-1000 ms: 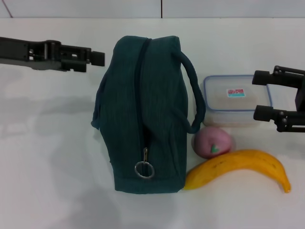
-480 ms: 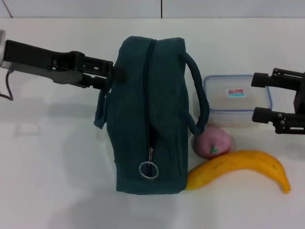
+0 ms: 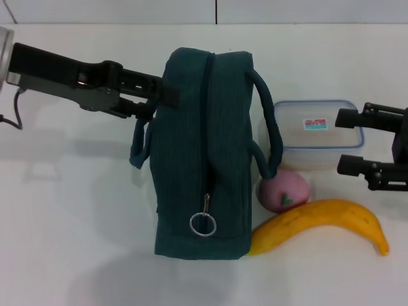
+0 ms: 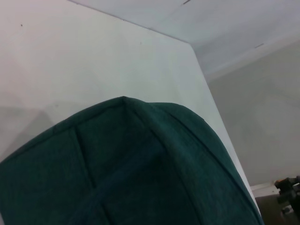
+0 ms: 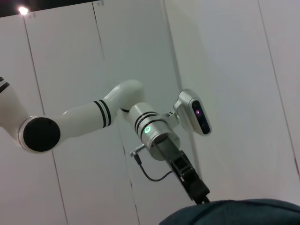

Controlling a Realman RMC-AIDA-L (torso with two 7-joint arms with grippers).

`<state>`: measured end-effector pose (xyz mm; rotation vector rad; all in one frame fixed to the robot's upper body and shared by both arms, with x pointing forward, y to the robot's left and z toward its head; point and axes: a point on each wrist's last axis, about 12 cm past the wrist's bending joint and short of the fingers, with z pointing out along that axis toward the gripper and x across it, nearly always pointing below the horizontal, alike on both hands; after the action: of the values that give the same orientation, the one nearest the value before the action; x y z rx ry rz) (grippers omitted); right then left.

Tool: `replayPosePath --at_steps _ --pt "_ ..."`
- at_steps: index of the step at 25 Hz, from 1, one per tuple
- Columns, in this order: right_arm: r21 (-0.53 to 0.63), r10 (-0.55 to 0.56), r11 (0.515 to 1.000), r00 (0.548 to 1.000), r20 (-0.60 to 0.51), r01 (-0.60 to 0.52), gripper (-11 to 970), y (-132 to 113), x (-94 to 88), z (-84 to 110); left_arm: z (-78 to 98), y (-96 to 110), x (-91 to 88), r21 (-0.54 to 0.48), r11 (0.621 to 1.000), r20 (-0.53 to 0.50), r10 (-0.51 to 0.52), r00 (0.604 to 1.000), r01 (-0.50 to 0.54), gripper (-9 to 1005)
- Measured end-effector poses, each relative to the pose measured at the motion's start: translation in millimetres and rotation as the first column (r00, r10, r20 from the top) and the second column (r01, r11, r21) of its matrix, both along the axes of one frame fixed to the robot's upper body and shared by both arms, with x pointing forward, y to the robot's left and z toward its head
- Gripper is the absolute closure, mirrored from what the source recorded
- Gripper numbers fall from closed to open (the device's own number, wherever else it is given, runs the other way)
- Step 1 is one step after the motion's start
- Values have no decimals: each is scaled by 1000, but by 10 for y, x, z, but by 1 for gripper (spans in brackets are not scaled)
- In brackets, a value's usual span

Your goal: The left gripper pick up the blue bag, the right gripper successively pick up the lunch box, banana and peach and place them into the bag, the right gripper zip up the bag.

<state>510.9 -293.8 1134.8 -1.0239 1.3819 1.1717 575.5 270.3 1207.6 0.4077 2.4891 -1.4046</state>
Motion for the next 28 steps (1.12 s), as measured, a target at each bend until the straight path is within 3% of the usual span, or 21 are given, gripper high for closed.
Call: replayPosePath --at_steps 13,21,27,28 --pt "13 4 1000 1000 -11 -4 209 -31 -100 -51 -106 -166 -22 59 998 -23 -37 999 38 163" --pt "16 -2 1000 1000 -13 2 210 -38 -123 -69 -70 -203 13 64 997 -7 -44 999 44 167" --pt "18 -4 1000 1000 -15 4 210 -37 -132 -78 -80 -199 24 67 997 15 -48 999 47 389" --pt "18 -4 1000 1000 -16 5 210 -39 -135 -79 -82 -200 22 67 997 17 -50 999 49 513"
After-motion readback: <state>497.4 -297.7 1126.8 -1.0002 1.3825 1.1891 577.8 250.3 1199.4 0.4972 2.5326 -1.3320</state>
